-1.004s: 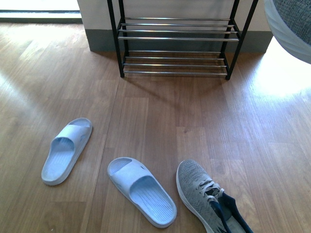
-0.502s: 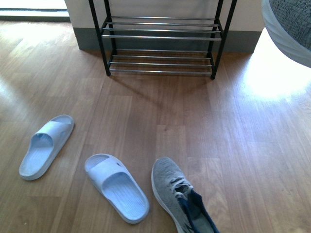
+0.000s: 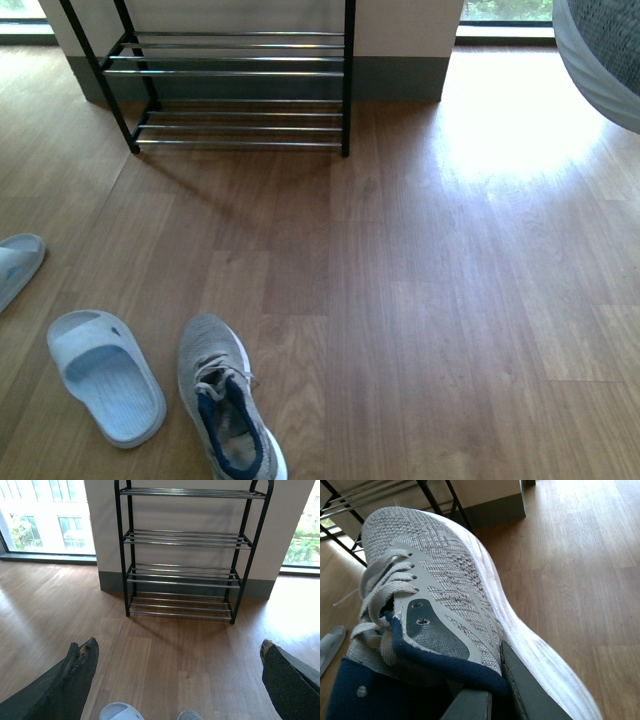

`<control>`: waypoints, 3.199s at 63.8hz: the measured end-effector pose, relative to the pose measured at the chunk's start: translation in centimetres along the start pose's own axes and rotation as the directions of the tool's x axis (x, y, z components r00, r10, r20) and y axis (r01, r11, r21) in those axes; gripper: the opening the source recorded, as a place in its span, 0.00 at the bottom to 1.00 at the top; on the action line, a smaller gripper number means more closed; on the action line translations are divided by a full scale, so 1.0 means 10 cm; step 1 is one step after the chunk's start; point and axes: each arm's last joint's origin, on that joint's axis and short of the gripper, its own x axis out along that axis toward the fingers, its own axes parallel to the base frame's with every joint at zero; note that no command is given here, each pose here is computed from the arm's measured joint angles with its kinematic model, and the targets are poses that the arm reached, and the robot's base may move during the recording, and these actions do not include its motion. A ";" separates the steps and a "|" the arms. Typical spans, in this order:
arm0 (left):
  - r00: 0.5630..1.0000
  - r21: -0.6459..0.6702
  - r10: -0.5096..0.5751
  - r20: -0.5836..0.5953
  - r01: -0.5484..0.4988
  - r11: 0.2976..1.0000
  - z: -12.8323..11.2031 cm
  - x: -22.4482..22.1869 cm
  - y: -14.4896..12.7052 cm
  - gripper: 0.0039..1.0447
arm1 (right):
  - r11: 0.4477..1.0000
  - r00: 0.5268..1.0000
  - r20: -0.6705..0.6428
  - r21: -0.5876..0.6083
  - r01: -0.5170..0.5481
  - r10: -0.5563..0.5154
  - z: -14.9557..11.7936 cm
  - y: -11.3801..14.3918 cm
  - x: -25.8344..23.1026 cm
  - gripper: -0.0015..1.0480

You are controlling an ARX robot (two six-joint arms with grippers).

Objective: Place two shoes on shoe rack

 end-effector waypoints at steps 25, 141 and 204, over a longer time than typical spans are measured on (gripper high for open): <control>0.769 -0.131 0.259 -0.585 -0.404 0.905 -0.64 0.96 0.21 0.91 | 1.000 1.000 -0.002 -0.001 -0.018 0.018 0.00 0.01 0.00 0.01; 0.351 -0.171 -0.109 -0.930 -0.152 0.973 -2.36 2.00 -1.12 0.91 | 1.000 1.000 -0.003 -0.001 -0.021 0.021 0.00 0.01 0.00 0.01; 0.218 -0.109 -0.051 -0.975 -0.264 0.958 -3.00 1.87 -1.10 0.76 | 1.000 1.000 -0.003 -0.001 -0.021 0.021 0.00 0.01 0.00 0.01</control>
